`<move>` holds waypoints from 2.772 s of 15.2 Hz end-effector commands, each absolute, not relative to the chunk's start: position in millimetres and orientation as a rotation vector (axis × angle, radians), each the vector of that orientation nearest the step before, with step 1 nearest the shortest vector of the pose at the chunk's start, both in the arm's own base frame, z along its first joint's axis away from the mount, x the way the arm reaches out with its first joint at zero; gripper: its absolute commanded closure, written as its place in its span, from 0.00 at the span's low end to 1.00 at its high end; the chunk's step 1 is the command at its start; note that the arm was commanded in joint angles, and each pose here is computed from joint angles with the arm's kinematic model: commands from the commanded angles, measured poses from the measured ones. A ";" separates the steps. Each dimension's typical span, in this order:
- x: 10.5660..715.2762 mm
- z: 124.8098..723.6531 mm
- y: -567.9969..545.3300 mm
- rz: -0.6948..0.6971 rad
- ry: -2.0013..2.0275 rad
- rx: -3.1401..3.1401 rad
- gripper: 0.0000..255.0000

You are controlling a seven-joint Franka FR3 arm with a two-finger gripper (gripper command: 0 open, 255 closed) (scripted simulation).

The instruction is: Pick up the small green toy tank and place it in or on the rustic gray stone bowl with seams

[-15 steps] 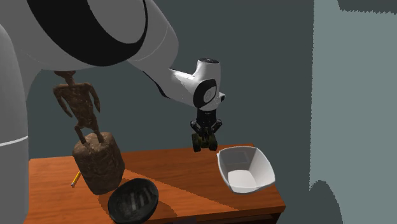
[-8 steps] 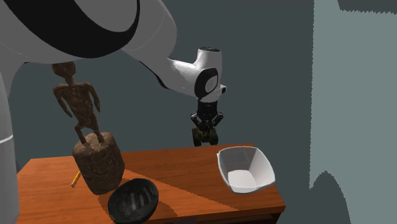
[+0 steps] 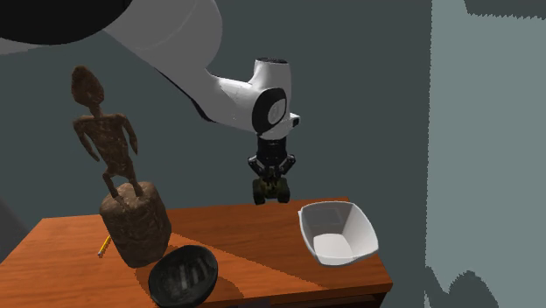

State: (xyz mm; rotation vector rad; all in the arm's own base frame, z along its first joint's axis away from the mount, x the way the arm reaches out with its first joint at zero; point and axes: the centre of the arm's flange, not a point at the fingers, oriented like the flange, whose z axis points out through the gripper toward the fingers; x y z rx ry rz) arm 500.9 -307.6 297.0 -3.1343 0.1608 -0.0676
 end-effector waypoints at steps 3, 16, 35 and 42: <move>474.0 304.3 -260.5 -0.069 0.160 -3.134 1.00; 386.3 323.6 -114.2 -0.069 0.160 -3.134 1.00; 339.9 265.1 -36.9 -0.069 0.160 -3.134 1.00; 339.9 228.2 -36.9 -0.069 0.160 -3.134 1.00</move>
